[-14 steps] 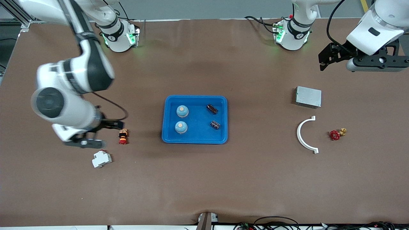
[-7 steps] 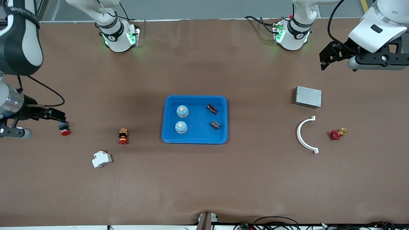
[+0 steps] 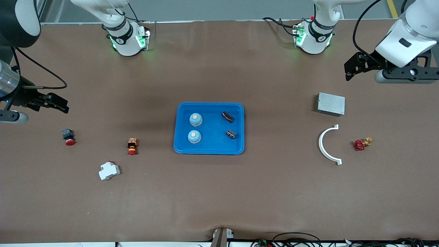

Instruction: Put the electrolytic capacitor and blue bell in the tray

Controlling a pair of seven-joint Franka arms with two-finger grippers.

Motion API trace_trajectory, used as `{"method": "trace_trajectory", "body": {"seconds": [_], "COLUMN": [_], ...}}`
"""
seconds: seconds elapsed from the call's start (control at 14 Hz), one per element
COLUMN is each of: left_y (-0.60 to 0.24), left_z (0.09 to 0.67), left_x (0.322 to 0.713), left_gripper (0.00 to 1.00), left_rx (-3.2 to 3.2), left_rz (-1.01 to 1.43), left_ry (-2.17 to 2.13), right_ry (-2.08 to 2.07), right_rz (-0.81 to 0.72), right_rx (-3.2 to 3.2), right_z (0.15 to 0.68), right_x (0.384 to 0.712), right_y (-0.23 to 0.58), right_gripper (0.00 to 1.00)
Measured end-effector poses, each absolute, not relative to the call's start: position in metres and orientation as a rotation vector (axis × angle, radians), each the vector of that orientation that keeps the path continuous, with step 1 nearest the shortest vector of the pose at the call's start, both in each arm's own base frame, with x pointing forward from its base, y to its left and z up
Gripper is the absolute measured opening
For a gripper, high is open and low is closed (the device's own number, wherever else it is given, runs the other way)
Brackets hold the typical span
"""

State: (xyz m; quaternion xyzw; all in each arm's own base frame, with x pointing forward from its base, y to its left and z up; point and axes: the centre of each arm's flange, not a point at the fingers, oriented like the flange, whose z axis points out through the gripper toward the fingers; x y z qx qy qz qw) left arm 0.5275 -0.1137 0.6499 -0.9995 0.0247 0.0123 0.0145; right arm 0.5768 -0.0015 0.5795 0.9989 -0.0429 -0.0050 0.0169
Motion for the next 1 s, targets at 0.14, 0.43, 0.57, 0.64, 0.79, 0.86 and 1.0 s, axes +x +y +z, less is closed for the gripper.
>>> {"method": "trace_trajectory", "body": {"seconds": [0.14, 0.43, 0.57, 0.64, 0.79, 0.86, 1.0], "left_y": [-0.099, -0.07, -0.069, -0.068, -0.067, -0.065, -0.068], "left_z": [0.651, 0.654, 0.651, 0.649, 0.648, 0.65, 0.659], "left_x": [0.532, 0.546, 0.548, 0.548, 0.541, 0.533, 0.515], "left_gripper": [1.0, 1.0, 1.0, 1.0, 1.0, 1.0, 1.0], "left_rx": [-3.115, -3.125, -3.126, -3.125, -3.12, -3.118, -3.117], "left_rz": [0.031, -0.041, -0.039, -0.032, -0.022, -0.022, -0.043], "left_ry": [0.035, -0.033, -0.022, -0.011, 0.004, 0.006, 0.018], "right_ry": [-0.164, -0.255, -0.257, -0.255, -0.251, -0.243, -0.213], "right_rz": [-0.015, 0.02, 0.047, 0.057, 0.066, 0.067, 0.067], "right_rx": [3.111, 3.155, 3.155, 3.155, 3.155, 3.156, 3.157], "right_z": [0.584, 0.6, 0.61, 0.614, 0.618, 0.618, 0.618], "right_x": [0.573, 0.564, 0.558, 0.556, 0.554, 0.554, 0.554], "right_y": [-0.011, -0.036, -0.036, -0.035, -0.034, -0.033, -0.032], "right_gripper": [1.0, 1.0, 1.0, 1.0, 1.0, 1.0, 1.0]}}
